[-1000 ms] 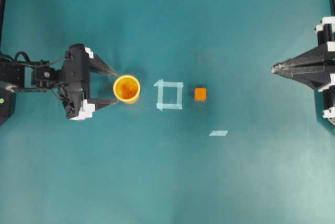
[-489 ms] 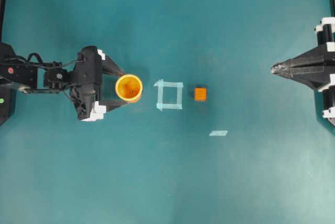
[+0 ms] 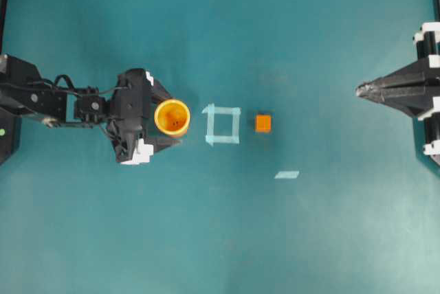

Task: Move the cup to the left with left arm.
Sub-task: 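Close the left gripper around the orange cup, then drag the held orange cup leftward toward the table's left edge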

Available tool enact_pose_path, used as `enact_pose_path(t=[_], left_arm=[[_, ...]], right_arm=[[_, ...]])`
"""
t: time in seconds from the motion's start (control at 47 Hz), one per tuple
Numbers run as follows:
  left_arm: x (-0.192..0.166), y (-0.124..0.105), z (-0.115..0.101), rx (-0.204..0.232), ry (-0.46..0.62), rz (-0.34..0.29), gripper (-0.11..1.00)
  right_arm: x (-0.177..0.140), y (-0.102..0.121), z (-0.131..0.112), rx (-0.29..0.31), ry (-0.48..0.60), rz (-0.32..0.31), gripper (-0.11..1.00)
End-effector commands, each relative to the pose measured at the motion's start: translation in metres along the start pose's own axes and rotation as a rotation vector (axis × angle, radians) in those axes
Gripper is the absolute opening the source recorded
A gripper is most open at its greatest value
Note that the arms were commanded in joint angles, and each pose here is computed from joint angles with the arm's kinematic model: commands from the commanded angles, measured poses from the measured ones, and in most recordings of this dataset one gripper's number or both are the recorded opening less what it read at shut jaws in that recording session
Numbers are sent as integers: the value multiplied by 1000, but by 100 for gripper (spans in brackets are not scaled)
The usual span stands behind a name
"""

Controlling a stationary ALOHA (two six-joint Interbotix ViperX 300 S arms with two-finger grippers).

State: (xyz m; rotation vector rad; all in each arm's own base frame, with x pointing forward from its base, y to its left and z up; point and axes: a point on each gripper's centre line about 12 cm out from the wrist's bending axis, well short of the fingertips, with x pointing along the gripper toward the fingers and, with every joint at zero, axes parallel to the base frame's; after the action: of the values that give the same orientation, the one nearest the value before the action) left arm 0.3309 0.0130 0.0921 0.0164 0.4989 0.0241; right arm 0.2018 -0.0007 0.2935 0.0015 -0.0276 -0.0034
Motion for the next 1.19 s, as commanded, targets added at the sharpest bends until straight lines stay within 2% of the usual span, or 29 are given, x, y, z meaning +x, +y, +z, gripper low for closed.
enact_pose_path(t=[0.0,0.128,0.255,0.319,0.575,0.702,1.17], left_arm=[[3,-1,11,5,-37,-3,85],[3,-1,11,7,-37,-3,82],[1,0,12,13,-40,-1,68],[1,0,14,15,-48,-1,64],[-9,0,26,15,-89,1,64],[-19,0,24,14,-92,1,64],[-64,-2,-7,-2,-48,-4,64]], right_arm=[[3,0,12,1,-28,-1,0],[3,0,12,1,-21,-1,0],[3,0,12,1,-17,-1,0],[3,0,12,1,-14,-1,0],[3,0,13,1,-15,-1,0],[3,0,12,1,-14,-1,0],[3,0,11,5,0,-2,0]])
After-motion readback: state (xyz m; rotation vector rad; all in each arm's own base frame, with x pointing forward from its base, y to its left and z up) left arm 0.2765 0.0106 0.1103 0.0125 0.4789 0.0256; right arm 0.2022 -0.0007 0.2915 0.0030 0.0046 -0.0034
